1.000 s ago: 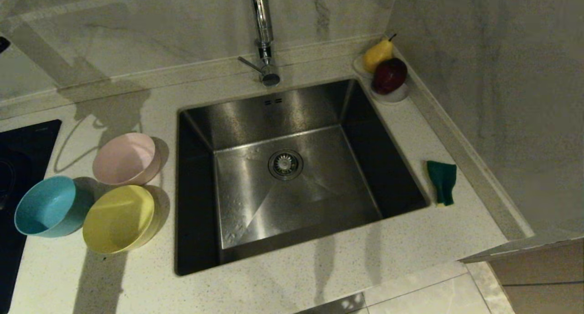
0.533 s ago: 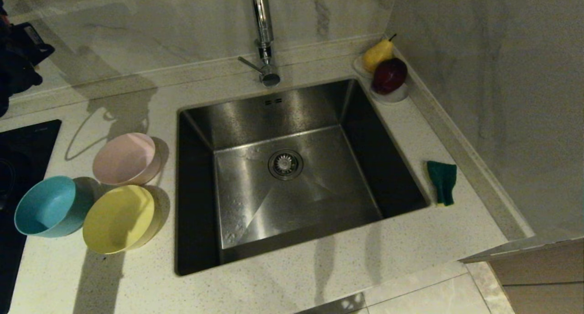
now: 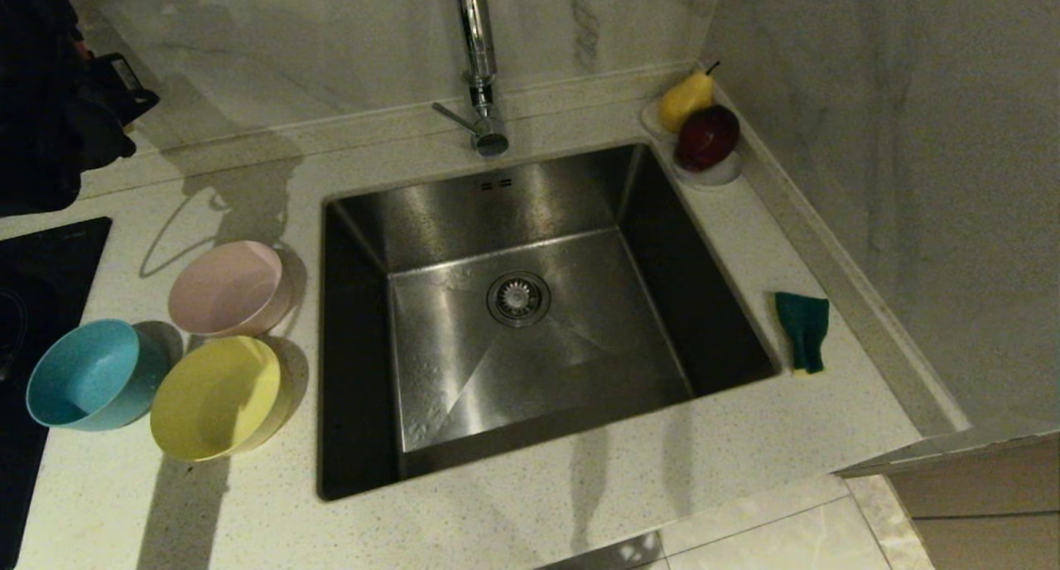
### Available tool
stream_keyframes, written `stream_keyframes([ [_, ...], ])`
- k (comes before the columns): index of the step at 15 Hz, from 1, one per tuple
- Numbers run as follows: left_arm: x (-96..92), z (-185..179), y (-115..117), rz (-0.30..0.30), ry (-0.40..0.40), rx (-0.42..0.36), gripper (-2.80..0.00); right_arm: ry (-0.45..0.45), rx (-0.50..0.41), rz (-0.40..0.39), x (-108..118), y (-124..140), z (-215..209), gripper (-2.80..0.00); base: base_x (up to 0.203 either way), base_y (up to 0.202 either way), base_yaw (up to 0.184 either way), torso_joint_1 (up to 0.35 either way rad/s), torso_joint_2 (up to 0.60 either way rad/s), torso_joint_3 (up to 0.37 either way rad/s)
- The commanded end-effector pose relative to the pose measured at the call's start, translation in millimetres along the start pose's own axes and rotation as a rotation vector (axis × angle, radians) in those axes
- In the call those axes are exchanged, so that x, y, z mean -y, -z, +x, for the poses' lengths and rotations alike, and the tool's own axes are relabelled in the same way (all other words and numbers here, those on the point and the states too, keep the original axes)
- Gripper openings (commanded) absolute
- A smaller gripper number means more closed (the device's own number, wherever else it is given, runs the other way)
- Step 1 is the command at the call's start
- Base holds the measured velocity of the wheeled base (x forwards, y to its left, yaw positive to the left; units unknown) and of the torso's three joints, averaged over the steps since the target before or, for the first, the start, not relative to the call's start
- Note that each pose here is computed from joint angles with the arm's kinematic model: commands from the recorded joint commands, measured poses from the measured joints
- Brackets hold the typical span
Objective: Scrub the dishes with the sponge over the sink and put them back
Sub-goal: Place the dish soap on the table
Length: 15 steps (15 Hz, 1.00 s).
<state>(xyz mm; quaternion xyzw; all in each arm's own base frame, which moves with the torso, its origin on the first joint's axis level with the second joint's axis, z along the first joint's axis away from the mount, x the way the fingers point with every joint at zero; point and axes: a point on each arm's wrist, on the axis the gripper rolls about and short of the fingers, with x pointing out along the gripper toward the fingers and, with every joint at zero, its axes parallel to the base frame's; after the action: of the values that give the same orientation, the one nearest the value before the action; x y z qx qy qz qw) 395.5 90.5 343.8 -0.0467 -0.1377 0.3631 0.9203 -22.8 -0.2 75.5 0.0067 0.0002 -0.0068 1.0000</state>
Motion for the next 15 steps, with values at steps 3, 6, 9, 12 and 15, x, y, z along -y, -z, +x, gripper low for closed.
stream_keyframes([
  [3,6.2,12.6,17.5,0.014,-0.007,-0.018,-2.8,0.0,0.0,0.0,0.0,0.0,0.0,-2.8,0.0,0.0,0.0,0.0,0.0,0.0],
  [6,7.1,20.2,25.1,0.028,-0.017,-0.035,-2.8,0.0,0.0,0.0,0.0,0.0,0.0,-2.8,0.0,0.0,0.0,0.0,0.0,0.0],
  [9,7.8,25.2,36.9,0.054,-0.018,-0.052,-2.8,0.0,0.0,0.0,0.0,0.0,0.0,-2.8,0.0,0.0,0.0,0.0,0.0,0.0],
  [12,7.9,27.1,40.7,0.053,-0.024,-0.05,-2.8,0.0,0.0,0.0,0.0,0.0,0.0,-2.8,0.0,0.0,0.0,0.0,0.0,0.0],
  [15,7.0,30.8,47.5,0.065,-0.046,-0.049,-2.8,0.0,0.0,0.0,0.0,0.0,0.0,-2.8,0.0,0.0,0.0,0.0,0.0,0.0],
])
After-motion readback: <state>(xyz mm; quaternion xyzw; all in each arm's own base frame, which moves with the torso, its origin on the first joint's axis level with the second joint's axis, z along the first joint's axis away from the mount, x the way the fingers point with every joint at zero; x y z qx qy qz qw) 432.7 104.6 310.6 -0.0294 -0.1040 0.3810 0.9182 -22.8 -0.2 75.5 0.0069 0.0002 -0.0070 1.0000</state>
